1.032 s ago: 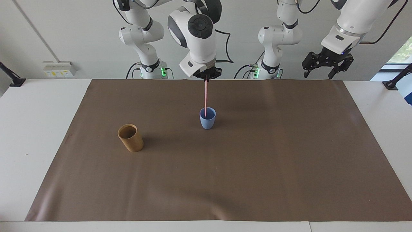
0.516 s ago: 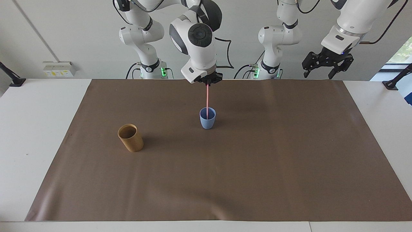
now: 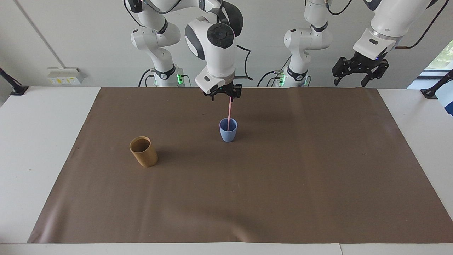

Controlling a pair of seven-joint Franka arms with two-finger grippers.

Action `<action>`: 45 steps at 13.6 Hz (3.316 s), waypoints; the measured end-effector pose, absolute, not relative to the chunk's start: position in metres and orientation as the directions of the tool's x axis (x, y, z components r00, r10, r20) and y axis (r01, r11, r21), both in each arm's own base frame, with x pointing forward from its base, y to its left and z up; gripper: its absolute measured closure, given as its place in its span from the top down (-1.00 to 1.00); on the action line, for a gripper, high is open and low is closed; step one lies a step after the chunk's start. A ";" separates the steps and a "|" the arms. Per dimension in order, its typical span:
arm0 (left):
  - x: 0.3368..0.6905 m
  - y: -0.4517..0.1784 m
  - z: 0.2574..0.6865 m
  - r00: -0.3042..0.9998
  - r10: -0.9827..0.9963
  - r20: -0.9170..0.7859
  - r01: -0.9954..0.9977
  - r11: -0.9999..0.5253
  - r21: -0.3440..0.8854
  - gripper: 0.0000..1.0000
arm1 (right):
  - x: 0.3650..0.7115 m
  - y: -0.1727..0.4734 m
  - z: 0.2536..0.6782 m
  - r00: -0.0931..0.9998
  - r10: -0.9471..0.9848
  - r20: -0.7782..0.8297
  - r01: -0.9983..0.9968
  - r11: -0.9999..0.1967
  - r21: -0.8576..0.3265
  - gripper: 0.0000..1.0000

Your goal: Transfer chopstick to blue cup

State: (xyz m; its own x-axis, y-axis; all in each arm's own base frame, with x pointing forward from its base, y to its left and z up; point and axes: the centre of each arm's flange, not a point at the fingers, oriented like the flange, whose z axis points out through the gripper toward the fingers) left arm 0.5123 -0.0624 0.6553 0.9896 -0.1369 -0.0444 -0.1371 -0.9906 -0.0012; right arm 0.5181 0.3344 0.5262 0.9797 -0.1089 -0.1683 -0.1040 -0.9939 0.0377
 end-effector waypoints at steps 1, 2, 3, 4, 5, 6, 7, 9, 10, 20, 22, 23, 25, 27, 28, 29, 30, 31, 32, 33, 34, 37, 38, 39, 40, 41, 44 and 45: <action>0.512 -0.062 0.655 0.990 -0.137 -0.044 -0.137 -0.991 -0.001 1.00 | 0.525 0.328 0.535 0.987 -0.115 -0.115 -0.111 -0.993 0.040 1.00; 0.512 -0.062 0.655 0.990 -0.137 -0.044 -0.137 -0.991 -0.001 1.00 | 0.534 0.321 0.542 0.990 -0.127 -0.065 -0.124 -0.992 0.037 1.00; 0.512 -0.062 0.655 0.990 -0.137 -0.044 -0.137 -0.991 -0.001 1.00 | 0.544 0.310 0.548 0.990 -0.141 -0.020 -0.141 -0.990 0.033 1.00; 0.512 -0.062 0.655 0.990 -0.137 -0.044 -0.137 -0.991 -0.001 1.00 | 0.554 0.296 0.552 0.989 -0.149 0.018 -0.150 -0.988 0.037 1.00; 0.512 -0.062 0.655 0.990 -0.137 -0.044 -0.137 -0.991 -0.001 1.00 | 0.564 0.281 0.554 0.988 -0.148 0.051 -0.151 -0.987 0.051 1.00; 0.512 -0.062 0.655 0.990 -0.137 -0.044 -0.137 -0.991 -0.001 1.00 | 0.574 0.263 0.555 0.987 -0.140 0.073 -0.145 -0.987 0.067 1.00; 0.512 -0.062 0.655 0.990 -0.137 -0.043 -0.137 -0.991 -0.001 1.00 | 0.583 0.244 0.556 0.988 -0.132 0.083 -0.139 -0.987 0.079 1.00; 0.513 -0.062 0.656 0.989 -0.140 -0.039 -0.140 -0.990 -0.001 1.00 | 0.598 0.202 0.561 0.988 -0.126 0.087 -0.133 -0.988 0.083 1.00; 0.513 -0.060 0.656 0.988 -0.153 -0.036 -0.153 -0.988 0.000 1.00 | 0.604 0.178 0.569 0.988 -0.124 0.097 -0.132 -0.988 0.083 1.00; 0.528 -0.055 0.663 0.984 -0.177 0.001 -0.177 -0.984 0.001 1.00 | 0.534 0.117 0.684 0.977 -0.172 0.123 -0.180 -0.982 0.058 1.00; 0.528 -0.055 0.662 0.984 -0.177 0.001 -0.177 -0.984 0.001 1.00 | 0.532 0.099 0.685 0.974 -0.204 0.102 -0.211 -0.975 0.063 1.00; 0.528 -0.055 0.662 0.984 -0.177 0.001 -0.177 -0.984 0.001 1.00 | 0.531 0.092 0.684 0.974 -0.212 0.084 -0.218 -0.973 0.070 1.00; 0.528 -0.055 0.662 0.984 -0.177 0.001 -0.177 -0.984 0.001 1.00 | 0.533 0.067 0.682 0.980 -0.187 0.060 -0.192 -0.979 0.075 1.00; 0.528 -0.055 0.662 0.984 -0.177 0.001 -0.177 -0.984 0.001 1.00 | 0.536 0.023 0.680 0.983 -0.177 0.038 -0.179 -0.983 0.041 1.00; 0.528 -0.055 0.662 0.984 -0.177 0.001 -0.177 -0.984 0.001 1.00 | 0.537 0.002 0.680 0.987 -0.160 0.035 -0.161 -0.986 0.037 1.00; 0.528 -0.055 0.662 0.984 -0.177 0.000 -0.177 -0.984 0.001 1.00 | 0.536 -0.013 0.679 0.990 -0.141 0.030 -0.142 -0.989 0.037 1.00; 0.528 -0.055 0.662 0.984 -0.177 -0.001 -0.177 -0.984 0.001 1.00 | 0.535 -0.020 0.679 0.991 -0.131 0.019 -0.131 -0.991 0.038 1.00; 0.528 -0.055 0.662 0.984 -0.177 -0.001 -0.177 -0.984 0.001 1.00 | 0.533 -0.023 0.678 0.992 -0.127 0.009 -0.127 -0.991 0.039 1.00; 0.528 -0.055 0.662 0.984 -0.177 -0.002 -0.177 -0.984 0.001 1.00 | 0.531 -0.021 0.678 0.992 -0.124 0.003 -0.124 -0.992 0.039 1.00; 0.528 -0.055 0.662 0.984 -0.177 -0.002 -0.177 -0.984 0.001 1.00 | 0.528 -0.018 0.678 0.993 -0.117 0.003 -0.117 -0.992 0.039 1.00; 0.528 -0.055 0.662 0.984 -0.177 -0.002 -0.177 -0.984 0.001 1.00 | 0.524 -0.015 0.676 0.994 -0.111 0.009 -0.111 -0.993 0.037 1.00; 0.528 -0.055 0.662 0.984 -0.177 -0.002 -0.177 -0.984 0.001 1.00 | 0.514 -0.010 0.678 0.995 -0.100 0.012 -0.100 -0.994 0.032 1.00; 0.528 -0.055 0.662 0.984 -0.177 -0.002 -0.177 -0.984 0.001 1.00 | 0.510 -0.005 0.680 0.996 -0.090 -0.002 -0.090 -0.995 0.030 1.00; 0.528 -0.055 0.662 0.984 -0.177 -0.002 -0.177 -0.984 0.001 1.00 | 0.506 0.000 0.683 0.997 -0.080 -0.016 -0.079 -0.996 0.027 1.00; 0.528 -0.055 0.662 0.984 -0.178 -0.002 -0.178 -0.984 0.001 1.00 | 0.502 0.002 0.685 0.997 -0.069 -0.027 -0.068 -0.997 0.024 1.00; 0.528 -0.055 0.662 0.984 -0.178 -0.002 -0.178 -0.984 0.001 1.00 | 0.499 0.000 0.687 0.998 -0.060 -0.035 -0.060 -0.998 0.022 1.00; 0.528 -0.055 0.662 0.984 -0.178 -0.002 -0.178 -0.984 0.001 1.00 | 0.498 -0.004 0.688 0.998 -0.055 -0.036 -0.054 -0.998 0.021 1.00; 0.528 -0.055 0.662 0.984 -0.178 -0.003 -0.178 -0.984 0.001 1.00 | 0.498 -0.004 0.688 0.998 -0.055 -0.036 -0.054 -0.998 0.021 1.00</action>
